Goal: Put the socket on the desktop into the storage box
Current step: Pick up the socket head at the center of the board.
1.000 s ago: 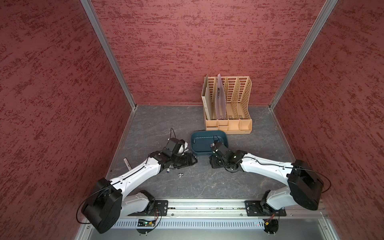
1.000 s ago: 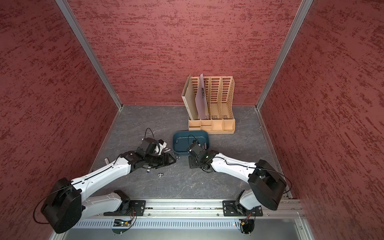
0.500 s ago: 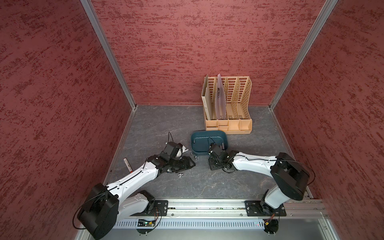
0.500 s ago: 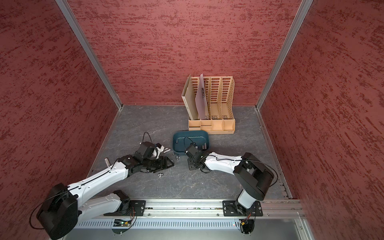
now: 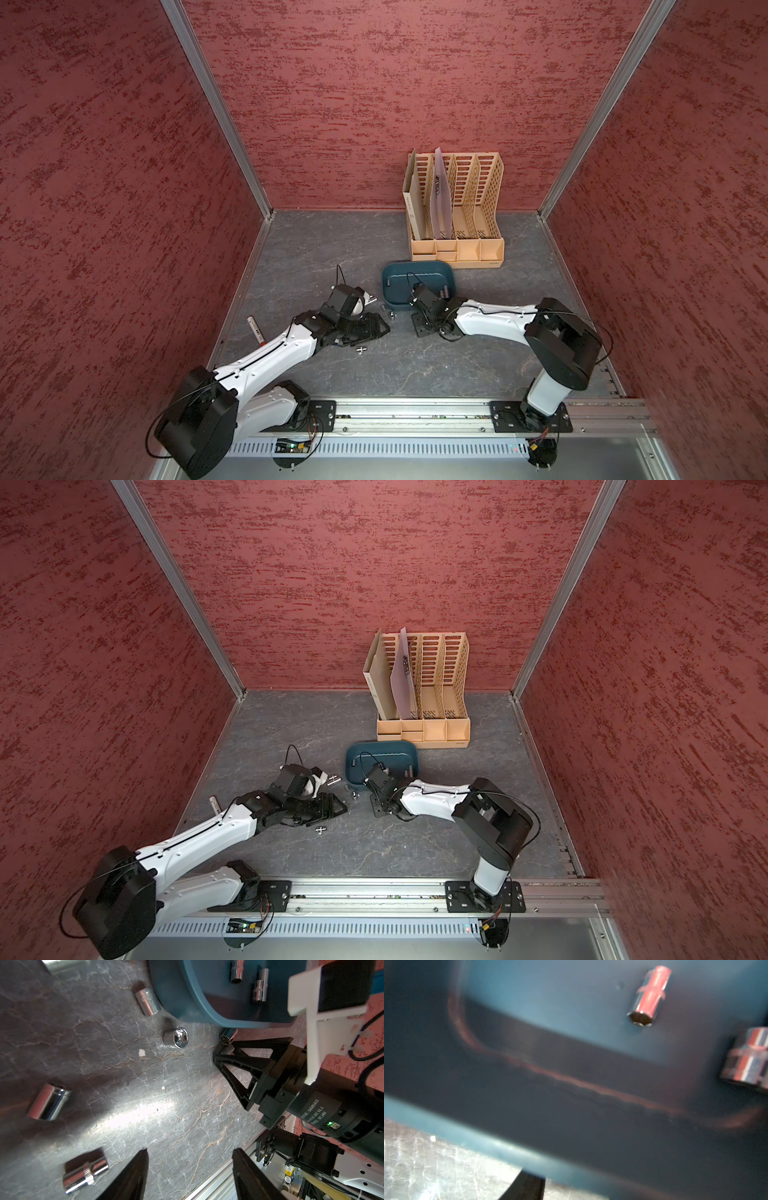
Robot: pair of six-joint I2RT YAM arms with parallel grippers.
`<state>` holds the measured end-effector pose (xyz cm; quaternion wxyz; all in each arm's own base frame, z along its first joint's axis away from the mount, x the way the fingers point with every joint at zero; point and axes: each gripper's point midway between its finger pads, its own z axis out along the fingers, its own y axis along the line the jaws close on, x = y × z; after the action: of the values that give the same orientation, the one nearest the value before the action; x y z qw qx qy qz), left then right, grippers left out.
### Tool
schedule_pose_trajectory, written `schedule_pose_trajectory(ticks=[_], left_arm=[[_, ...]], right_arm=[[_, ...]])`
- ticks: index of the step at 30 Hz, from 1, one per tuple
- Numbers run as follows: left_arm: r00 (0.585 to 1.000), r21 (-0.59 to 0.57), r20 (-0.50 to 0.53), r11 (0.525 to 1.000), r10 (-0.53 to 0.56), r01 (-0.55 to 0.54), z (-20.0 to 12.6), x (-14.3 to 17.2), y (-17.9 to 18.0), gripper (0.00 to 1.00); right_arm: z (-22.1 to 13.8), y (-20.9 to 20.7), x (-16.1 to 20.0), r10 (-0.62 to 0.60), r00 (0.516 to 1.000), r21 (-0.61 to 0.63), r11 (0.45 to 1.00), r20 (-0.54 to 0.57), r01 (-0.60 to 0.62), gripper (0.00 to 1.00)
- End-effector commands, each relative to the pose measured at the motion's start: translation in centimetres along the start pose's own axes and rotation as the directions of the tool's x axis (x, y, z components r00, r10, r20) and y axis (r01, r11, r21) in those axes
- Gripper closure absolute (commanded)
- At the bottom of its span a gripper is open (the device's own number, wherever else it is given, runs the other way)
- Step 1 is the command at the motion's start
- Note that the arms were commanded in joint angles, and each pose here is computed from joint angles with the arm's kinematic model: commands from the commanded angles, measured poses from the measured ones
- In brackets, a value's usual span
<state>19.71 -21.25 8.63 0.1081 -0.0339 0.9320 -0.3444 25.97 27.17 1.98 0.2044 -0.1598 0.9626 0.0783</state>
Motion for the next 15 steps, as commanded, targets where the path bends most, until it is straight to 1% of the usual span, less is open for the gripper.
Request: schedule_pose_trajectory(ticks=[1,6,10,15], left_arm=[[1.000,0.001,0.013,1.000,-0.001,0.001,0.1,-0.2,0.0,0.34],[1.000,-0.002,0.011,1.000,-0.005,0.005,0.3,-0.3,0.2,0.33],[1.000,-0.003,0.008,1.000,-0.008,0.008,0.5,-0.3,0.2,0.34],[1.000,0.006,0.015,1.000,-0.005,0.005,0.3,-0.6,-0.1,0.34]], right_arm=[[0.4,0.3,-0.4,-0.021,1.000,0.007,1.000,0.005,0.021,0.57],[0.3,0.1,0.0,-0.024,1.000,0.005,1.000,-0.001,0.024,0.66],[0.0,0.1,0.1,-0.025,1.000,0.000,1.000,-0.003,0.025,0.70],[-1.0,0.4,0.3,-0.024,1.000,-0.018,1.000,-0.002,0.024,0.72]])
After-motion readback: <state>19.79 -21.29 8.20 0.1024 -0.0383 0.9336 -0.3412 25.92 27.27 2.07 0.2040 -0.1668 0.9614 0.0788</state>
